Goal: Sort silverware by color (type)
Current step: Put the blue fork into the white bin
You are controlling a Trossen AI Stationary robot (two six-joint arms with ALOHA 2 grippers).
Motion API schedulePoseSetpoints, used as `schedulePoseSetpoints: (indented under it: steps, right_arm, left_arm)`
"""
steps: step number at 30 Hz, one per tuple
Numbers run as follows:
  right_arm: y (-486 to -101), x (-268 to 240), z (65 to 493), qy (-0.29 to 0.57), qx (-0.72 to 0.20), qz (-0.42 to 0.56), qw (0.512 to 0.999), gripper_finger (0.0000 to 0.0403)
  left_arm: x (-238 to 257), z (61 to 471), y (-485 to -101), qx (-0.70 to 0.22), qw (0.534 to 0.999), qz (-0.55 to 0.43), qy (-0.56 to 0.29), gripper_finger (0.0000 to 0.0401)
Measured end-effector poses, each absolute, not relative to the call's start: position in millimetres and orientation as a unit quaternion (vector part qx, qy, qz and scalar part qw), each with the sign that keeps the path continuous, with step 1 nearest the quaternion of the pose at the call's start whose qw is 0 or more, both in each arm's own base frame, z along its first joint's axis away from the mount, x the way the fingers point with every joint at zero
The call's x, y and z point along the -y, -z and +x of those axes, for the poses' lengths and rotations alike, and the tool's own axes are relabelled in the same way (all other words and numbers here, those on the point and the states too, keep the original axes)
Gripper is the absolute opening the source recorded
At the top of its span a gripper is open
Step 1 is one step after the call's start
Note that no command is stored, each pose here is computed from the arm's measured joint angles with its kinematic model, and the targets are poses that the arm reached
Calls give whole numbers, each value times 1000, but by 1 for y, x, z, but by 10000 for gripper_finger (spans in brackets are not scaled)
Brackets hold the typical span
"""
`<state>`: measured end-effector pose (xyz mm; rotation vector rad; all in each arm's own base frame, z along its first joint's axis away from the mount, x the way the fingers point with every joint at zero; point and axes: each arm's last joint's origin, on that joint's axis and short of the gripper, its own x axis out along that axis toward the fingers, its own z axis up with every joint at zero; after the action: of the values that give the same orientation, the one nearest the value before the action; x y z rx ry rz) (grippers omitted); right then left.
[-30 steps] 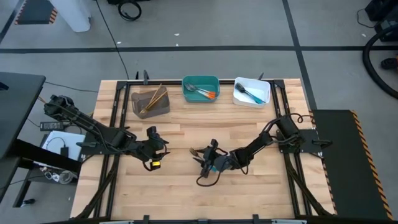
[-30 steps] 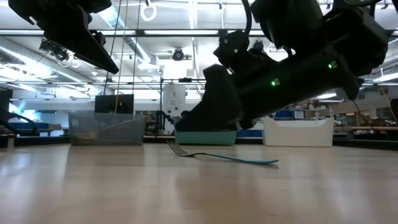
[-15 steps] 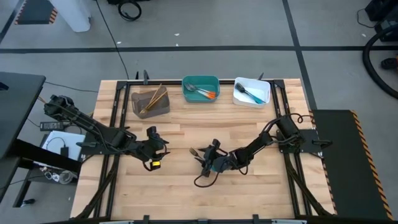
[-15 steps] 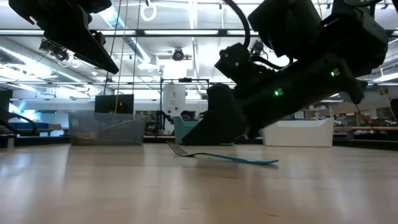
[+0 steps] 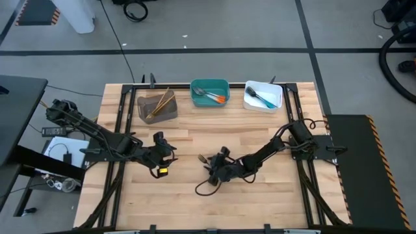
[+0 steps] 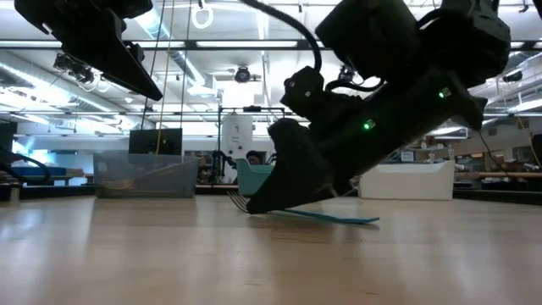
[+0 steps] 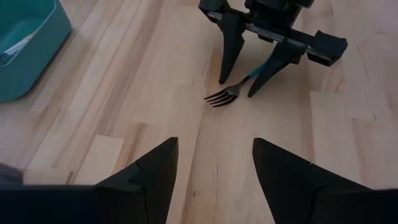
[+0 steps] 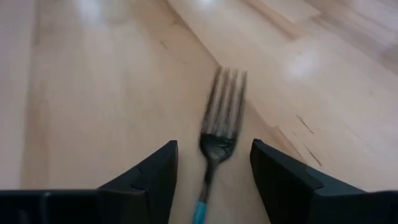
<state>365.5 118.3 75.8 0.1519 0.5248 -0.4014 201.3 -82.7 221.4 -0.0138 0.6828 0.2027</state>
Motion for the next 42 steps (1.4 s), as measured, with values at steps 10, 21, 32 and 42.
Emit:
schedulePoseSetpoints:
  steps: [10, 21, 32, 42]
  right_arm:
    - [-75, -124, 362, 208, -254, 109, 938, 177]
    - [-75, -125, 363, 198, -258, 115, 939, 93]
    - [-76, -117, 368, 165, -271, 144, 937, 15]
    - [-83, -111, 369, 149, -282, 147, 936, 11]
  left_arm:
    - [83, 201, -221, -335, 937, -4, -98, 217]
    - [83, 200, -220, -341, 935, -1, -99, 217]
    - [83, 200, -220, -344, 934, 1, -99, 217]
    - [83, 200, -220, -344, 934, 1, -99, 217]
